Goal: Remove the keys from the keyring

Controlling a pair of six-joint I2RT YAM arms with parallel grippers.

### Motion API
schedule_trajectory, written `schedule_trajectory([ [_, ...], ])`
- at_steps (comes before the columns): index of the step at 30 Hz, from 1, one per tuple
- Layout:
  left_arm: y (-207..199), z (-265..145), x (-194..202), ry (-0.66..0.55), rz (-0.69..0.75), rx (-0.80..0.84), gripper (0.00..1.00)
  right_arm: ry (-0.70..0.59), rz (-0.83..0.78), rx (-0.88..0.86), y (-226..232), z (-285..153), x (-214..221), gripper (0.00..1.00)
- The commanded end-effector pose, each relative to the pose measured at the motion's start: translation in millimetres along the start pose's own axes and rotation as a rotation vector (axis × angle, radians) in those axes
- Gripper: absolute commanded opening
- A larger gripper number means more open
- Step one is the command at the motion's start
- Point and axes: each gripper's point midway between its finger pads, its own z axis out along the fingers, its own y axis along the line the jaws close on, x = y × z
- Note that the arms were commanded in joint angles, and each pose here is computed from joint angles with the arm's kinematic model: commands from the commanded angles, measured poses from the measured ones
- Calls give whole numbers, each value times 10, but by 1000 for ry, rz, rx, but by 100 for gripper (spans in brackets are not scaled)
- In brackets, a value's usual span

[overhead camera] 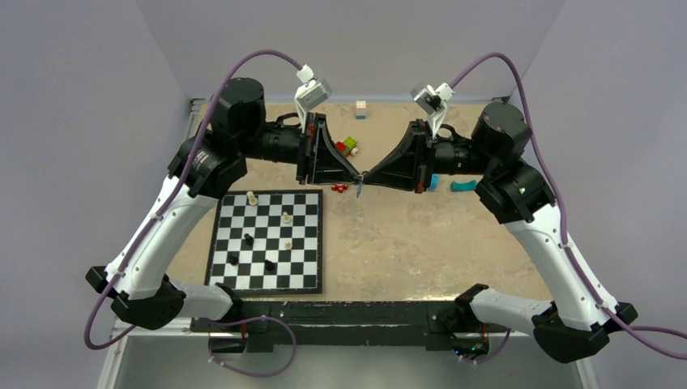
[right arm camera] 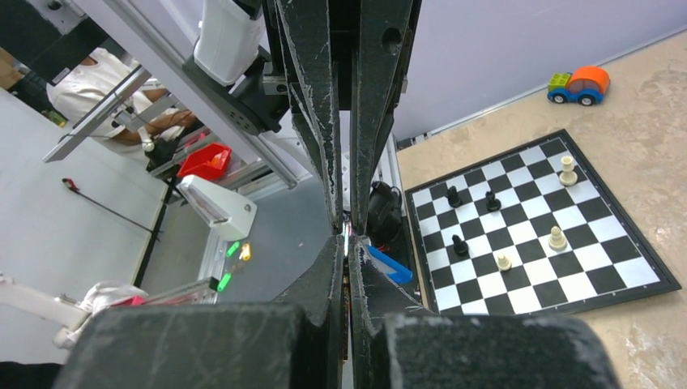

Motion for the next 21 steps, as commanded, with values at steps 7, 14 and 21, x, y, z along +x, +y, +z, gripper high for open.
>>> schedule_trajectory([
  [7, -114, -37, -183, -89, 43, 11, 0, -33, -32, -52, 66, 43, -113, 0],
  [14, -97, -48, -283, -148, 30, -18, 0, -80, -43, -27, 37, 45, -188, 0],
  [21, -57, -84, -453, -241, 8, -78, 0, -142, -69, -10, 22, 55, -322, 0],
])
